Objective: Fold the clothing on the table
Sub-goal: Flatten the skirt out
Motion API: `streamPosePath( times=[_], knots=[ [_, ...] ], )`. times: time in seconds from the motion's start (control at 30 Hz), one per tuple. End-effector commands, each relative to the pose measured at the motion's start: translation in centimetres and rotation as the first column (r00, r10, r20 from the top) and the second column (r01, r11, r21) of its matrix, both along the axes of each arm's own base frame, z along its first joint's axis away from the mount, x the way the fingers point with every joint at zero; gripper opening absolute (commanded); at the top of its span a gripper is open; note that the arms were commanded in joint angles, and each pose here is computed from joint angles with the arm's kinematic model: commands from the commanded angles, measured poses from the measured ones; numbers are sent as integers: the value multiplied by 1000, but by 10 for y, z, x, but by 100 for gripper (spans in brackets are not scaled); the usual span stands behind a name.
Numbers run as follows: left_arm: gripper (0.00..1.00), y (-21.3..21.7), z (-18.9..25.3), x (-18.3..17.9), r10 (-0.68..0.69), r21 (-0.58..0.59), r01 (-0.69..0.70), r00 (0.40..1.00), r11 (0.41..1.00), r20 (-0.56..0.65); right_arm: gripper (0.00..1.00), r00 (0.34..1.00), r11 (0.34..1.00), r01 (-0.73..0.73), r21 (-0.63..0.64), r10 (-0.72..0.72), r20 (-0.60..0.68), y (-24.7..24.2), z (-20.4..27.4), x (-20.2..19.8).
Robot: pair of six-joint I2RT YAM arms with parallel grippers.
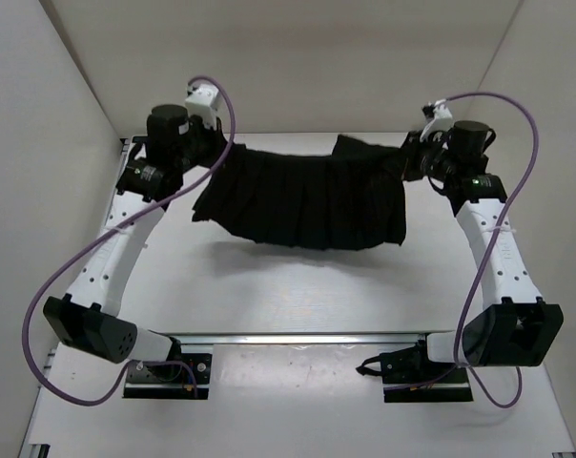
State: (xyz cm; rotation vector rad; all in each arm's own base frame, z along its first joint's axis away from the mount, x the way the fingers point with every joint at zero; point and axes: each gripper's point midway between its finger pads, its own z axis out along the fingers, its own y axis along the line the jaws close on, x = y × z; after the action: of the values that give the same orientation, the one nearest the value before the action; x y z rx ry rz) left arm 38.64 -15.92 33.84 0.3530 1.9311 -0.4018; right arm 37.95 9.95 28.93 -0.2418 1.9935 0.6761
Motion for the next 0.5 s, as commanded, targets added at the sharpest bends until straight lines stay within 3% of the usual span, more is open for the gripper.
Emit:
streamPosePath(
  times=[0.0, 0.07, 0.17, 0.33, 0.4, 0.43, 0.47],
  knots=[
    [0, 20, 62, 0, 45, -23, -43, 994, 999, 100, 0, 969, 999, -14, 32, 6, 246, 5, 90, 1],
    [0, 13, 67, -13, -8, -90, 15, 997, 996, 81, 0, 971, 999, 23, 47, -33, 237, -5, 91, -5],
    [0, 6, 43, -21, -20, -135, 20, 1000, 991, 6, 0, 990, 997, 60, 41, -64, 129, -16, 47, -17],
    [0, -22, -64, -62, -118, -142, 82, 956, 986, -269, 1, 989, 999, -8, 41, 14, -149, 7, -66, -58],
    [1, -32, -110, -92, -177, -136, 135, 908, 982, -381, 14, 946, 995, -60, 82, 83, -315, 21, -124, -92],
    [14, -34, -135, -110, -187, -140, 138, 873, 981, -450, 32, 921, 993, -61, 100, 94, -378, 22, -140, -102],
    [44, -38, -152, -127, -220, -146, 169, 842, 975, -494, 52, 906, 993, -49, 104, 88, -414, 20, -154, -110]
  ],
)
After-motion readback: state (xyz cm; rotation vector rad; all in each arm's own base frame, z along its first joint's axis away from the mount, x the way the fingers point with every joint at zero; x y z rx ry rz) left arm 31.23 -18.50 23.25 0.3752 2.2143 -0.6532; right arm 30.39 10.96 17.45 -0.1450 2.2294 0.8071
